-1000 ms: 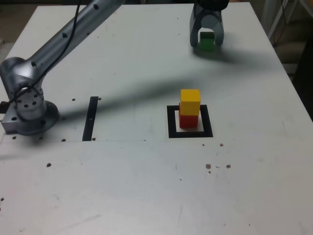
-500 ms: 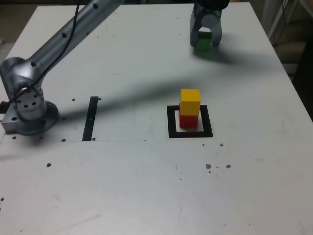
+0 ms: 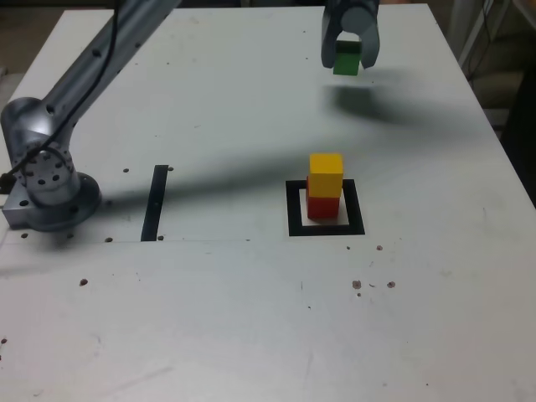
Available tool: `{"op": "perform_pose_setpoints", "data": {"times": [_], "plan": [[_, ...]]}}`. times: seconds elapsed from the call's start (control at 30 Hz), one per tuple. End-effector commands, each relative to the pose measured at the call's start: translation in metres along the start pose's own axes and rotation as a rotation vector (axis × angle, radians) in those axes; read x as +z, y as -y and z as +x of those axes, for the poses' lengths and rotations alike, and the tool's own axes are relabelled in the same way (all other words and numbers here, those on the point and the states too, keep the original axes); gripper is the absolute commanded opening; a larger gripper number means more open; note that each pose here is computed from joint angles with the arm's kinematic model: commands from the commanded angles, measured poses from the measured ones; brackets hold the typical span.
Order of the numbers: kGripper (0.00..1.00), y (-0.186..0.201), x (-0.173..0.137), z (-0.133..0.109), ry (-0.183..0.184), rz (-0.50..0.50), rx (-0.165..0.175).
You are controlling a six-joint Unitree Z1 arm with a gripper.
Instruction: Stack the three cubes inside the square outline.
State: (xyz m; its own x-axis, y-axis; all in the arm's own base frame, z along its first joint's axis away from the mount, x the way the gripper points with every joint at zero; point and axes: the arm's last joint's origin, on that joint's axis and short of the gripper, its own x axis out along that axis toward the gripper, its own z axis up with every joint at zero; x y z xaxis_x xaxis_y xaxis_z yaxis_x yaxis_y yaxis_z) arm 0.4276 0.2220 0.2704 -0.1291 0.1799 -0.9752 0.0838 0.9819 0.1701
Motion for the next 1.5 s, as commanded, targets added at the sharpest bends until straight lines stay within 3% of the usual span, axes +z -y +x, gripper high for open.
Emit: {"op": "perform_pose_setpoints", "data": {"times": [0.0,0.27,0.67,0.97,1.47], "plan": [[0.30,0.006,-0.006,-0.012,0.009,-0.001,-0.003],[0.30,0.032,-0.019,-0.031,0.005,-0.002,-0.033],[0.30,0.071,-0.036,-0.054,-0.002,0.017,-0.045],[0.30,0.102,-0.045,-0.067,0.010,0.031,-0.085],[0.30,0.157,-0.058,-0.085,0.031,0.044,-0.110]]}}
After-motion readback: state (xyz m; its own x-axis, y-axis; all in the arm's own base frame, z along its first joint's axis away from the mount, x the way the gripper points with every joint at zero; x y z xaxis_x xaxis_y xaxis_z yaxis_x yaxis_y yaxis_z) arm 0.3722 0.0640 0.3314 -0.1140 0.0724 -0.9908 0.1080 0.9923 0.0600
